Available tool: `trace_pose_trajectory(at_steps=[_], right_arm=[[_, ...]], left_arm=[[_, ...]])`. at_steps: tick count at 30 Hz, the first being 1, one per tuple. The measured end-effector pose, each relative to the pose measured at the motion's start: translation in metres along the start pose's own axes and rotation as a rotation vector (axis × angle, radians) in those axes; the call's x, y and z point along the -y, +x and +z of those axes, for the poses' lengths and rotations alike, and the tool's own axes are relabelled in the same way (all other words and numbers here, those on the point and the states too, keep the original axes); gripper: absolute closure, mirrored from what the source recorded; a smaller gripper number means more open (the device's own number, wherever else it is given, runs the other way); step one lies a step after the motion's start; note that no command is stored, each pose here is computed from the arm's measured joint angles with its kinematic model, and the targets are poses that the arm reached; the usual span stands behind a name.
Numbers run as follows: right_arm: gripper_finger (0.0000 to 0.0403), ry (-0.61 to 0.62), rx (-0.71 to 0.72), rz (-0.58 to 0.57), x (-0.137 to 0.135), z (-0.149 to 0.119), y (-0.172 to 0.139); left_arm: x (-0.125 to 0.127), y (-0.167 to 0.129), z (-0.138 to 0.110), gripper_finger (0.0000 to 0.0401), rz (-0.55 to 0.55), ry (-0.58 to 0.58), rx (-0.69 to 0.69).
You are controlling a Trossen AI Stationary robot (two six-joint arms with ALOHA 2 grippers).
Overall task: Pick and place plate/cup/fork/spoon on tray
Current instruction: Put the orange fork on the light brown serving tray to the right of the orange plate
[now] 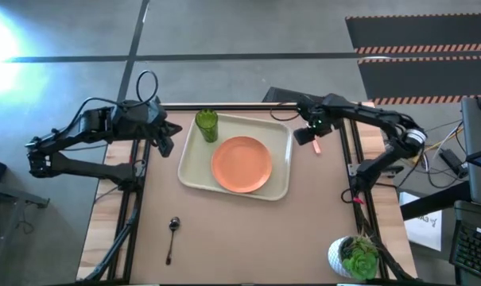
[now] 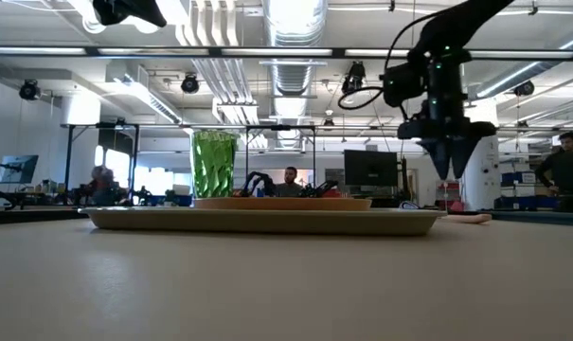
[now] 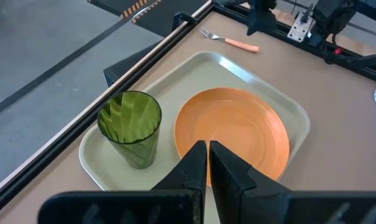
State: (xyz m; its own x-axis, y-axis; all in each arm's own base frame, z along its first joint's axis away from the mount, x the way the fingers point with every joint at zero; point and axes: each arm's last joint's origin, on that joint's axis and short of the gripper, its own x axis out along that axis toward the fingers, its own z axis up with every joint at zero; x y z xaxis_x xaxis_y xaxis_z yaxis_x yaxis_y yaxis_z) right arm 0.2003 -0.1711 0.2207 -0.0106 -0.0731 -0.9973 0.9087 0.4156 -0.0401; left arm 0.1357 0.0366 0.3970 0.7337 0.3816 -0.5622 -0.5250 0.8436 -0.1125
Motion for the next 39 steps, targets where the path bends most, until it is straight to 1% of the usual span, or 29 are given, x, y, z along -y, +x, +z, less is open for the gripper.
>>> trace_pose_trajectory(at_steps=[4,9,13,17,20,23,28,33,39], right_arm=[[0.0236,-0.024,0.012,0.007,-0.008,0.016,-0.001],[0.0236,-0.028,-0.024,0.009,-0.008,0.023,0.008],[0.0236,-0.003,-0.081,0.006,0.0,0.021,0.02],[0.0236,0.019,-0.094,0.005,0.006,0.018,0.026],[0.0236,0.032,-0.094,0.034,0.009,0.015,0.03],[0.0236,0.05,-0.117,0.028,0.012,0.011,0.036],[0.0236,0.053,-0.129,0.024,0.015,0.006,0.046],[0.0236,0.074,-0.115,0.073,0.016,0.004,0.055],[0.0236,0.081,-0.117,0.085,0.017,-0.001,0.065]], left_arm=[[0.0,-0.001,-0.001,0.0401,0.0,0.001,0.001],[0.0,-0.001,-0.001,0.0401,-0.001,0.002,0.001],[-0.001,-0.001,-0.001,0.0401,-0.001,0.004,0.0],[-0.001,-0.002,-0.002,0.0401,-0.003,0.006,0.0],[-0.001,-0.002,-0.002,0.0401,-0.004,0.006,0.0],[-0.001,-0.002,-0.002,0.0401,-0.004,0.007,0.0],[-0.001,-0.002,-0.002,0.0401,-0.009,0.006,-0.003],[-0.001,-0.002,-0.002,0.0401,-0.011,0.005,-0.003],[0.0,-0.002,-0.002,0.0401,-0.023,0.004,-0.006]])
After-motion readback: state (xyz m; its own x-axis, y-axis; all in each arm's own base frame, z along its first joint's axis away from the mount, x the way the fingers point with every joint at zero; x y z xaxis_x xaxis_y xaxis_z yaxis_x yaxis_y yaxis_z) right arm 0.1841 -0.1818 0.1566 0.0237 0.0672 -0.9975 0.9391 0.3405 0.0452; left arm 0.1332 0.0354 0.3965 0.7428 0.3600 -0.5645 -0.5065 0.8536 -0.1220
